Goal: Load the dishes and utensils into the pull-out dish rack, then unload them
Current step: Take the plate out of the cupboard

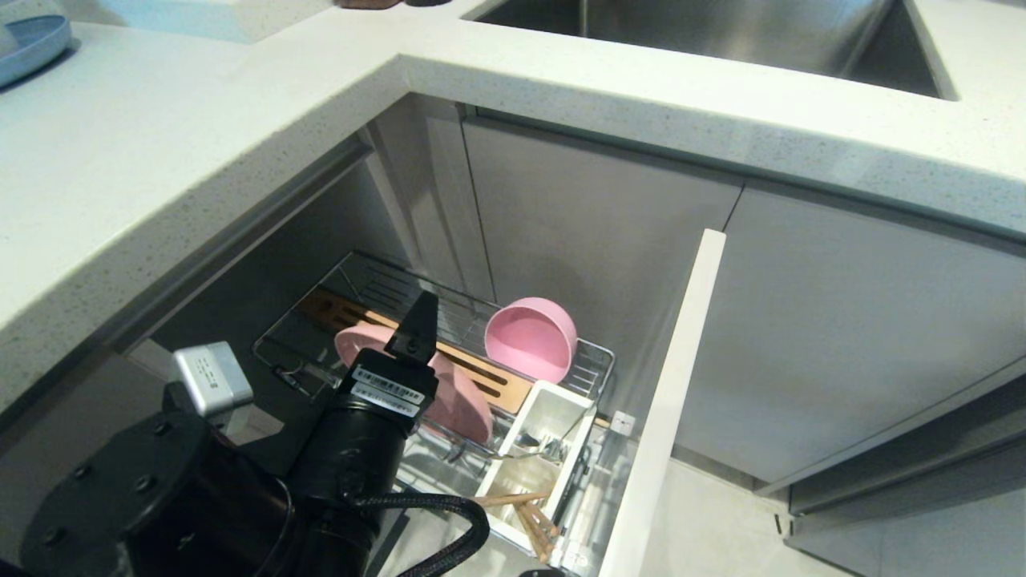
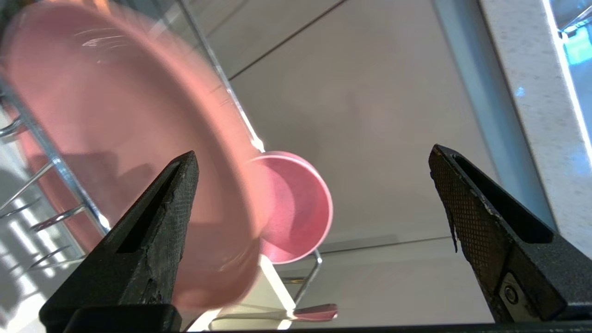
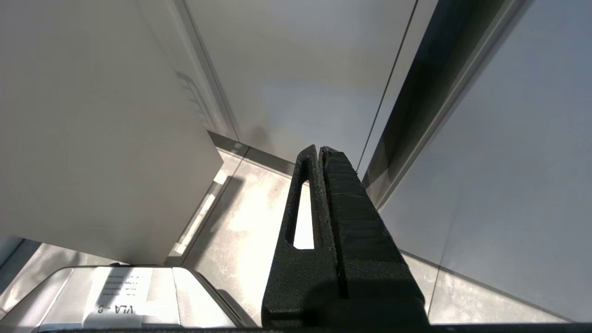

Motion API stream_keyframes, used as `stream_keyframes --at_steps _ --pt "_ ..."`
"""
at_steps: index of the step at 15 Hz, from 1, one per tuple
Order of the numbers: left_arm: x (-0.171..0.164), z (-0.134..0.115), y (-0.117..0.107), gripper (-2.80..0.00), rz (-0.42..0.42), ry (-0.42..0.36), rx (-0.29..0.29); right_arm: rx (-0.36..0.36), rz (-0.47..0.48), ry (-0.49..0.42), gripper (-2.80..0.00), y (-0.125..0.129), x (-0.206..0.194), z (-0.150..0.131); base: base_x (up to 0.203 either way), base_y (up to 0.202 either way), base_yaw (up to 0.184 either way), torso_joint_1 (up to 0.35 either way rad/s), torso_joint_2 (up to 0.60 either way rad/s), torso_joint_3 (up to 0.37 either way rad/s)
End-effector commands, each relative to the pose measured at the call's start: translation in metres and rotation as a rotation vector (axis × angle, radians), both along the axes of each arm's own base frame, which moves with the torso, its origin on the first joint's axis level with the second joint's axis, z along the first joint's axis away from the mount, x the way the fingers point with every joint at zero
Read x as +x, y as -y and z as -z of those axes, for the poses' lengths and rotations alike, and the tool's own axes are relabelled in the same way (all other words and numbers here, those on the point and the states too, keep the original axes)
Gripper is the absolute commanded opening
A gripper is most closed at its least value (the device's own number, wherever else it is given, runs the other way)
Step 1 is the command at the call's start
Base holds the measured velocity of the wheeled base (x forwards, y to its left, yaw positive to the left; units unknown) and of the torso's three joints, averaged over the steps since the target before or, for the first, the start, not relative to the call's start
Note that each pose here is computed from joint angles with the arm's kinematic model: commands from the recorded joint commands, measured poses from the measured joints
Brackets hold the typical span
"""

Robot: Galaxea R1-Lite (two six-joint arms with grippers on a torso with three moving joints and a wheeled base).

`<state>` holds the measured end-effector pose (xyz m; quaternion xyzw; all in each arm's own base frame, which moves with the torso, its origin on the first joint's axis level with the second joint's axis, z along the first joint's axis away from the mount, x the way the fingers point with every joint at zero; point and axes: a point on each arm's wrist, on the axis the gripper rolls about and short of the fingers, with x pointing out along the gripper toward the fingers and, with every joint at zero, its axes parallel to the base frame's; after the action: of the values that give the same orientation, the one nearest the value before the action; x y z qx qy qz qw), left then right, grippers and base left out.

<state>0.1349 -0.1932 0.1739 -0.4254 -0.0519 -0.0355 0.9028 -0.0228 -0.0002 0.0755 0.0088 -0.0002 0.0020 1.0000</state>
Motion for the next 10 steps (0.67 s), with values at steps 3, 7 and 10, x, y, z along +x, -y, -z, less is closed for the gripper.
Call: stream_keyframes --at_steps 3,7,10 --pt "-0.001 0.001 0.000 0.00 -0.014 -0.003 -0.018 -0.001 -0.001 -0.002 -2.80 0.000 0.000 0.000 0.000 0.000 0.000 0.000 0.00 0.000" --pt "-0.015 -0.007 0.002 0.00 0.030 0.009 -0.041 0.000 0.000 0.000 -2.80 0.000 0.000 0.000 0.000 0.000 0.000 0.000 0.00 0.000" --pt "-0.034 -0.019 0.012 0.00 0.104 0.038 0.024 0.000 0.000 -0.001 -2.80 0.000 0.000 0.000 0.000 0.000 0.000 0.000 0.00 0.000"
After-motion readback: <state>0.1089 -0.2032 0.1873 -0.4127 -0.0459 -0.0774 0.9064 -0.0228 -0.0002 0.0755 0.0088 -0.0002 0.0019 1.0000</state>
